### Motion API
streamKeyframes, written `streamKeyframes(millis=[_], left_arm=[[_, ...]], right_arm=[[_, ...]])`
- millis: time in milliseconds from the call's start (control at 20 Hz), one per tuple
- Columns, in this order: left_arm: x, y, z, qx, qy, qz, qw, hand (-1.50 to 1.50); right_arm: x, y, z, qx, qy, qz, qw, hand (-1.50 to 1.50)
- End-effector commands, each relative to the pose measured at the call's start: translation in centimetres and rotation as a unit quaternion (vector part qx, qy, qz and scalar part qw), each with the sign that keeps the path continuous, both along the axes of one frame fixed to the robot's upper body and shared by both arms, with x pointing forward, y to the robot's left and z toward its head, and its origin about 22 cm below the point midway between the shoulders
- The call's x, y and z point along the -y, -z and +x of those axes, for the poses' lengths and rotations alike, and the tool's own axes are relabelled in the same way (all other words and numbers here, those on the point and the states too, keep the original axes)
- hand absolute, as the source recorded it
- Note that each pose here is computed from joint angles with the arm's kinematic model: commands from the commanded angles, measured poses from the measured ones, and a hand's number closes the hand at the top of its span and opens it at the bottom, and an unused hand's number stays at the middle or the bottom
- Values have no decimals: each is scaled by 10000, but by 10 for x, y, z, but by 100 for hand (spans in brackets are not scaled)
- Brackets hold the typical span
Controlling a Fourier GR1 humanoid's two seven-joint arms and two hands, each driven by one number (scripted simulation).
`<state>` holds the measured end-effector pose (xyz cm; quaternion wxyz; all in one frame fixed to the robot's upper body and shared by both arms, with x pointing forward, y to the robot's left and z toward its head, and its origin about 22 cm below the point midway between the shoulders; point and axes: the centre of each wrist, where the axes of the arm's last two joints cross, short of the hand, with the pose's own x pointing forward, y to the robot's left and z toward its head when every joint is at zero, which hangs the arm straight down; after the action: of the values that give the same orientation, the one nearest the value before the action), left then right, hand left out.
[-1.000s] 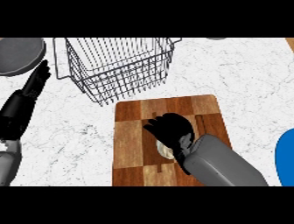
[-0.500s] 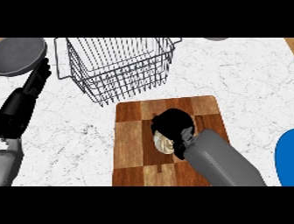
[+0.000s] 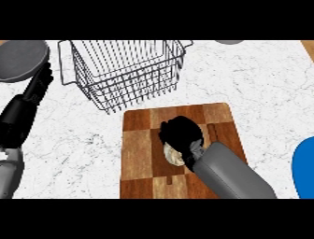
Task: Pick the cupcake from the cutting board and place it in the basket
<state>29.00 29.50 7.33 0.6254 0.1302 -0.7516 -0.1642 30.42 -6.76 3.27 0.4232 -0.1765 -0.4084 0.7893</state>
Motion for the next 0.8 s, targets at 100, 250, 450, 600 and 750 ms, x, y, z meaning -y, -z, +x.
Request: streamKeyframes(millis=[100, 250, 450, 600, 750], left_arm=[[-21, 6, -9, -149, -478, 76, 9987, 0], [-31, 10, -14, -199, -745, 45, 9970, 0], [-35, 11, -19, -259, -758, 63, 9968, 0], [-32, 8, -18, -231, -671, 51, 9975, 0], [-26, 12, -20, -271, -531, 34, 9982, 0]], right_arm=[[59, 34, 4, 246, 3296, -463, 9427, 150], [89, 38, 4, 530, 4826, -468, 8730, 150], [76, 27, -5, 1279, 6164, -499, 7753, 150], [66, -12, -5, 2279, 6750, 5, 7017, 150], [51, -62, -9, 3349, 6775, 993, 6473, 150]])
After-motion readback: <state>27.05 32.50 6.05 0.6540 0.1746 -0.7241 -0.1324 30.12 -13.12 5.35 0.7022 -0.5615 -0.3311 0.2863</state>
